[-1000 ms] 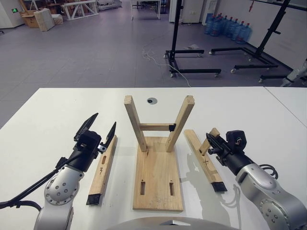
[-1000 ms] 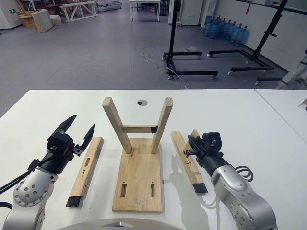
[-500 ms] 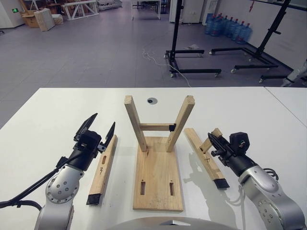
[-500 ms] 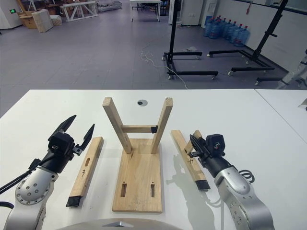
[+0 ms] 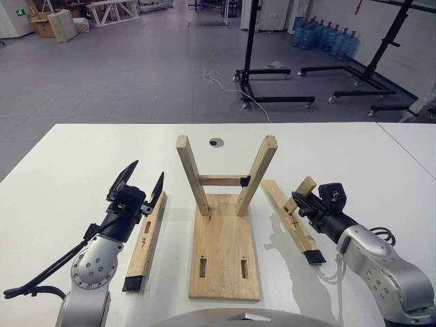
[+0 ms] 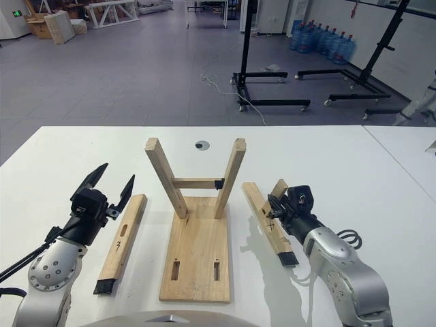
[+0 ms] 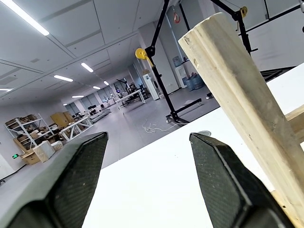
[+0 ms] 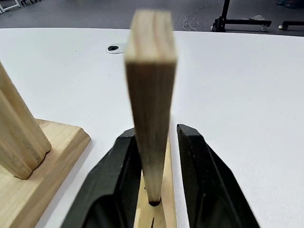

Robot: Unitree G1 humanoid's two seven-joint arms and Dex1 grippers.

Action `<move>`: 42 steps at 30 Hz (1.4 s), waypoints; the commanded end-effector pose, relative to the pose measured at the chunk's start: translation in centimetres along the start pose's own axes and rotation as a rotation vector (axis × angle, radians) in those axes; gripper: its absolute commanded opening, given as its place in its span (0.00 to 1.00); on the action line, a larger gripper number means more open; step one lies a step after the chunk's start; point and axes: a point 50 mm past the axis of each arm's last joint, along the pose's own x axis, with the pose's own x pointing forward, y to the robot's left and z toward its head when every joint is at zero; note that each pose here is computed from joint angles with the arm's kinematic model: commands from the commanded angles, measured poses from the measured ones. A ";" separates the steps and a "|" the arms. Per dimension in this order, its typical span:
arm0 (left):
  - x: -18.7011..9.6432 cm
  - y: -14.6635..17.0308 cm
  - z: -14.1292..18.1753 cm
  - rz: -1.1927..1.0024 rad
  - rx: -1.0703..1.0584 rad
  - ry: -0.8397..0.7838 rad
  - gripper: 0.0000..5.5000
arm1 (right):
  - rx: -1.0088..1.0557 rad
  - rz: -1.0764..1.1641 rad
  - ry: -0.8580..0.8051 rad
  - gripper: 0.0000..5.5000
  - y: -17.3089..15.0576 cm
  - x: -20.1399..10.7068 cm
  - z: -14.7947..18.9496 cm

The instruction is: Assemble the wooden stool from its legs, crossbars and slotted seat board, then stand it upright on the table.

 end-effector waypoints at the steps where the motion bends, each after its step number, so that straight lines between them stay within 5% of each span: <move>1: -0.2 0.0 -0.1 0.011 0.004 0.002 0.57 | -0.029 0.020 -0.094 0.34 0.4 0.1 2.1; 7: -0.4 0.0 -0.3 0.033 0.005 0.009 0.57 | -0.056 0.040 -0.203 0.49 0.2 0.4 4.3; 25: -0.1 -0.1 -0.8 0.036 0.006 0.007 0.57 | -0.085 0.092 -0.429 0.49 0.8 1.6 11.8; 27: -0.1 -0.1 -0.8 0.029 0.004 0.009 0.57 | -0.118 0.095 -0.369 0.49 1.0 1.8 10.1; 33: 0.6 -0.9 -0.8 -0.045 -0.022 0.004 0.57 | -0.180 0.082 0.210 0.49 0.3 3.2 -6.7; 42: 0.5 -1.1 -1.3 -0.038 -0.026 0.014 0.57 | -0.016 0.074 0.067 0.49 0.4 3.8 -3.1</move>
